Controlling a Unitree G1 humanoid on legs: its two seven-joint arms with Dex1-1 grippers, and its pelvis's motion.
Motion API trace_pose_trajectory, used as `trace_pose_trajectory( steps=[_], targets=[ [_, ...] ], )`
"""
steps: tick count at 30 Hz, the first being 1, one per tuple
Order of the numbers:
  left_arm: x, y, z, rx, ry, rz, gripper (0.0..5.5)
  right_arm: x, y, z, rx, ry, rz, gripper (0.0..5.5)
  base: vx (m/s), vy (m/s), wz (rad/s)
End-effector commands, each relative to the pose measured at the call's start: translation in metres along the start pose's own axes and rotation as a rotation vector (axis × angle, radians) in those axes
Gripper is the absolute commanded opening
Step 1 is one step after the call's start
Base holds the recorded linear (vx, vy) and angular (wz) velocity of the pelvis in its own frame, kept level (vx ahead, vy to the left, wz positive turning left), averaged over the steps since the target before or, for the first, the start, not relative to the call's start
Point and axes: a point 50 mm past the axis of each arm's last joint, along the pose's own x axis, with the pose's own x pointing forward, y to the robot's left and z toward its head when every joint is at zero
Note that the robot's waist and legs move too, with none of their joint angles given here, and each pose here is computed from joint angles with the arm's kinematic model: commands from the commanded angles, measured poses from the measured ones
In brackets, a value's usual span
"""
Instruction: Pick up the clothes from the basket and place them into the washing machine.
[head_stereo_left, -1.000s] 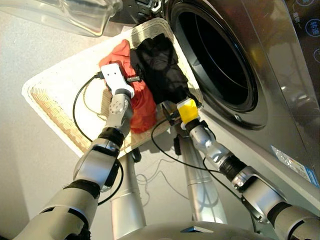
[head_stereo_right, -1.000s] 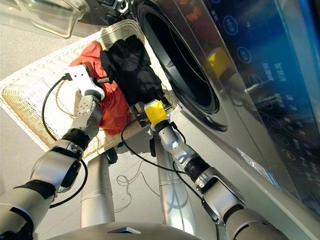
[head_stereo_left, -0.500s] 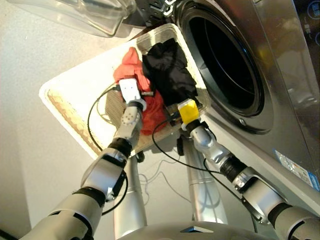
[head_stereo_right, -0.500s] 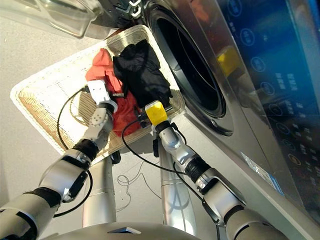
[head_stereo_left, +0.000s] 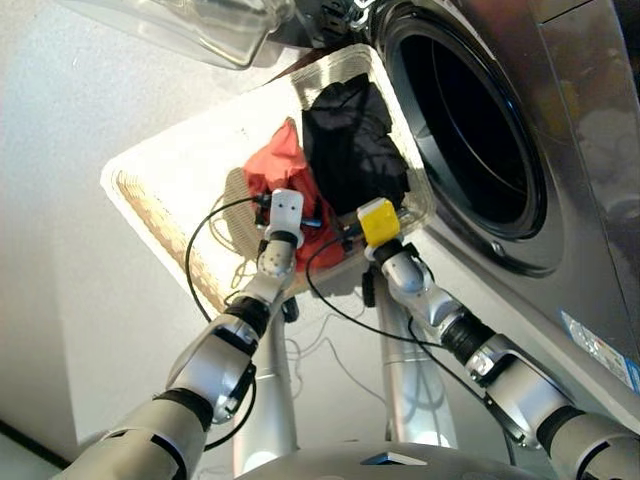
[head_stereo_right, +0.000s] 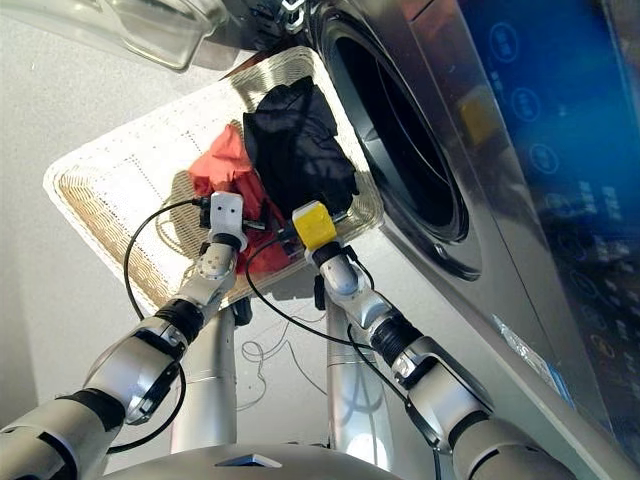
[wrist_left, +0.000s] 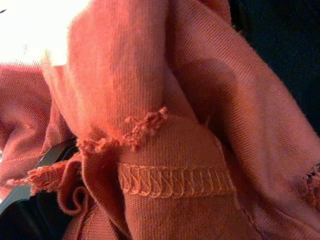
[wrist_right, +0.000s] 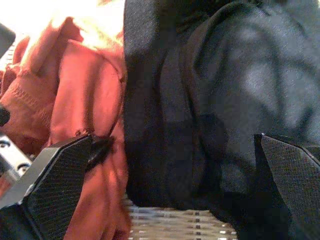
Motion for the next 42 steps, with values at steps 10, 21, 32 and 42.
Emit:
trace_pose_trajectory(
  steps=[10, 21, 32, 42],
  targets=[
    [-0.003, 0.023, -0.022, 0.004, 0.147, 0.168, 0.0, 0.013, 0.006, 0.032, 0.093, -0.154, -0.011, 5.5, 0.0, 0.0, 0.0],
    [0.0, 0.0, 0.023, -0.261, -0.076, 0.076, 0.0, 0.001, -0.016, 0.01, 0.048, -0.063, -0.104, 5.5, 0.0, 0.0, 0.0],
    [-0.032, -0.016, 0.027, -0.486, -0.157, -0.139, 0.0, -0.029, -0.025, -0.03, -0.253, 0.096, -0.028, 5.5, 0.051, -0.017, 0.12],
    [-0.064, -0.021, 0.013, -0.573, -0.119, -0.301, 0.0, -0.056, 0.002, -0.051, -0.415, 0.146, 0.241, 5.5, 0.056, 0.001, 0.044]
  ],
)
